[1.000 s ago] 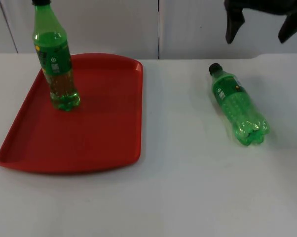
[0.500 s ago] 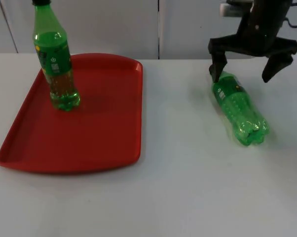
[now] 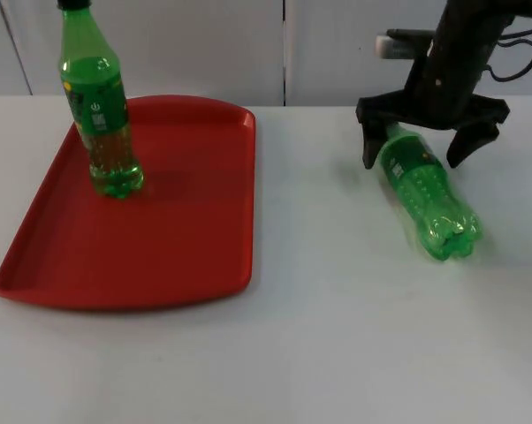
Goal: Place the bottle upright on the tray.
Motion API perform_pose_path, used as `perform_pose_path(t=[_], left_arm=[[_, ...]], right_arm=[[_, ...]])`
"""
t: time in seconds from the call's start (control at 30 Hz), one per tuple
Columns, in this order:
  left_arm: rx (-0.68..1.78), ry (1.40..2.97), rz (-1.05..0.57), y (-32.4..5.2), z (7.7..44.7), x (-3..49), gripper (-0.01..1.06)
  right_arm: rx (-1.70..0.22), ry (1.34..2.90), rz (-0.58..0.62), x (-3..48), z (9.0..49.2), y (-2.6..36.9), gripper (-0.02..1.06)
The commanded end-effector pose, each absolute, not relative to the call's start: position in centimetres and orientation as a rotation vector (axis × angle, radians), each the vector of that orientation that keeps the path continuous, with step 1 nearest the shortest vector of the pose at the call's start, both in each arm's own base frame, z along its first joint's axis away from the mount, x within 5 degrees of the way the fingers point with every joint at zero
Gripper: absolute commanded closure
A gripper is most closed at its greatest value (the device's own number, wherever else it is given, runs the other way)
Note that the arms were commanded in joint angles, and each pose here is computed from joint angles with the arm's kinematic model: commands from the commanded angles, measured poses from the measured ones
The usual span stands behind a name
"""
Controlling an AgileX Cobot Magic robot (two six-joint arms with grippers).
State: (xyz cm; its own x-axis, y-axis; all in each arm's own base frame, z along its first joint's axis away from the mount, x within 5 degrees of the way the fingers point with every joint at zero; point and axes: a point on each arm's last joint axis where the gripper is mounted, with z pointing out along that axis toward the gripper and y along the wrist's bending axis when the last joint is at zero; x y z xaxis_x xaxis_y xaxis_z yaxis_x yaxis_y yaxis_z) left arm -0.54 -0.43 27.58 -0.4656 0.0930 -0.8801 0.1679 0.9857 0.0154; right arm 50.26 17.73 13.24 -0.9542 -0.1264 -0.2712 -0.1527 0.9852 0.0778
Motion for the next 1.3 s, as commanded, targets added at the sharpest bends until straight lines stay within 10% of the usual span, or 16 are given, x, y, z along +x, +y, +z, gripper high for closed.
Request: perform_pose_path(t=[0.0, 0.73, 0.93, 1.17, 1.27], left_arm=[[0.183, 2.056, -0.096, -0.5, 27.5, -0.6, 0.00], [0.183, 2.056, -0.096, -0.5, 27.5, -0.6, 0.00], [0.183, 2.056, -0.096, -0.5, 27.5, -0.6, 0.00], [0.183, 2.056, -0.096, -0.5, 27.5, -0.6, 0.00], [0.183, 2.056, -0.096, -0.5, 27.5, -0.6, 0.00]], right_arm=[[-0.234, 2.828, 0.145, 50.5, 13.5, 18.0, 0.03], [-0.237, 2.851, 0.142, 50.8, 10.4, 17.9, 0.14], [-0.223, 2.875, 0.135, 50.6, 10.4, 17.8, 0.38], [-0.260, 2.841, 0.134, 50.7, 11.8, 17.8, 1.04], [-0.284, 2.807, 0.136, 50.7, 13.2, 17.8, 1.04]])
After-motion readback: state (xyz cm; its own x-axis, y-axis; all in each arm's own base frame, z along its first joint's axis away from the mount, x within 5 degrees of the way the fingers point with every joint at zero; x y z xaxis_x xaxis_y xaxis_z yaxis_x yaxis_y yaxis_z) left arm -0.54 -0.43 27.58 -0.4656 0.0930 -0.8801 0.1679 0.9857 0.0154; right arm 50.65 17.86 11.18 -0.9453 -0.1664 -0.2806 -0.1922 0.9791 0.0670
